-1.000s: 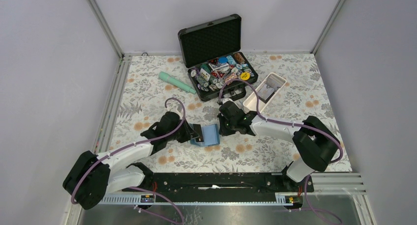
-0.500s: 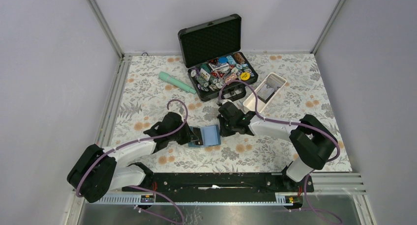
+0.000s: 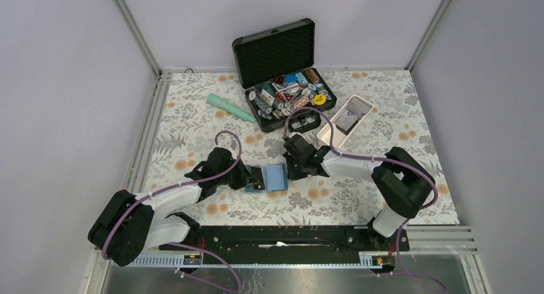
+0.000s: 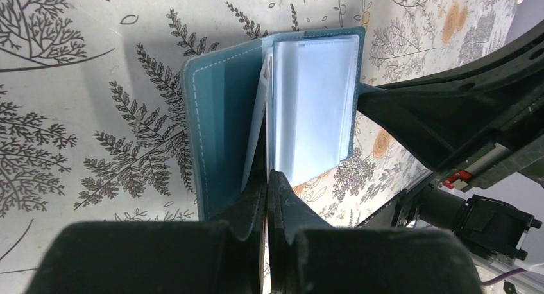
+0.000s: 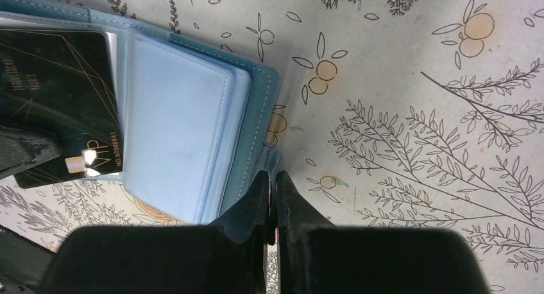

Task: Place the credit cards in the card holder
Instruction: Insert the credit card into the card holder.

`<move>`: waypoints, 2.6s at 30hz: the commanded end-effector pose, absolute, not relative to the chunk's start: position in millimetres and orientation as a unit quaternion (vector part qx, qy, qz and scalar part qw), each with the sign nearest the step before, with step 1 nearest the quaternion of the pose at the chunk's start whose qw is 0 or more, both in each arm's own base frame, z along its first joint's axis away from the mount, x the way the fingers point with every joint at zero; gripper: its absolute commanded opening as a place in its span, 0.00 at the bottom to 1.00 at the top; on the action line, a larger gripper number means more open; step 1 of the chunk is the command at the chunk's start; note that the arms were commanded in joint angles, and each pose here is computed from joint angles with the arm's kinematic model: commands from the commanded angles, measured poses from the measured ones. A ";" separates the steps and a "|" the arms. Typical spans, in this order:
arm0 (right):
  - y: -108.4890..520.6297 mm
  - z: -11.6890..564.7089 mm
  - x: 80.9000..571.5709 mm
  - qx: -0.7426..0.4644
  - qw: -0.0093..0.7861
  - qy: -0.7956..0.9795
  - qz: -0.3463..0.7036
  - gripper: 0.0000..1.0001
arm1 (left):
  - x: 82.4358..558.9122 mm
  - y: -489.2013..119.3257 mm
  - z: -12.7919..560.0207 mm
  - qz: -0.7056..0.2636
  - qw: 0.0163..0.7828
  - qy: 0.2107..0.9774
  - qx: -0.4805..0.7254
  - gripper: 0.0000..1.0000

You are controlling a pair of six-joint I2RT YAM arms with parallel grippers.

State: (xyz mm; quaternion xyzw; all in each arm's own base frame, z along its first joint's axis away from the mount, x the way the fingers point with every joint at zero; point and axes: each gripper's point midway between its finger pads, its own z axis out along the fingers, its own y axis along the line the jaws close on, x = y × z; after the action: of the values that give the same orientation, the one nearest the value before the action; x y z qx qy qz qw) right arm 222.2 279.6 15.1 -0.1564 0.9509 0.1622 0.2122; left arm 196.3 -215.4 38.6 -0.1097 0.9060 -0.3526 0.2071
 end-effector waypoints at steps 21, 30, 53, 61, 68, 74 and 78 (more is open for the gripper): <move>280.7 12.5 222.6 -0.167 0.202 0.954 0.147 0.00 | 203.3 -204.2 66.0 -0.390 0.244 0.879 -0.124 0.00; 279.1 10.9 221.5 -0.169 0.197 0.955 0.142 0.00 | 201.4 -216.3 62.3 -0.418 0.225 0.873 -0.111 0.00; 279.7 8.0 222.1 -0.175 0.189 0.957 0.136 0.00 | 200.3 -224.3 51.9 -0.435 0.211 0.870 -0.097 0.00; 280.0 7.1 222.2 -0.177 0.186 0.957 0.133 0.00 | 198.8 -225.9 49.0 -0.437 0.202 0.871 -0.096 0.00; 278.1 5.7 221.8 -0.176 0.185 0.958 0.130 0.00 | 194.6 -225.6 47.6 -0.438 0.186 0.872 -0.111 0.00; 277.5 4.8 222.1 -0.175 0.185 0.959 0.126 0.00 | 191.8 -225.3 47.3 -0.438 0.177 0.873 -0.118 0.00; 276.3 4.9 222.0 -0.174 0.185 0.959 0.125 0.00 | 189.2 -223.4 43.8 -0.433 0.172 0.876 -0.122 0.00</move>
State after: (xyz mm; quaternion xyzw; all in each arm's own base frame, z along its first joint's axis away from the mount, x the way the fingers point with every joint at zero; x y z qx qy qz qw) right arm 224.4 281.6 11.0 -0.1669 0.9549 0.1474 0.1964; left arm 191.3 -222.6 41.4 -0.1226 0.8806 -0.4235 0.1736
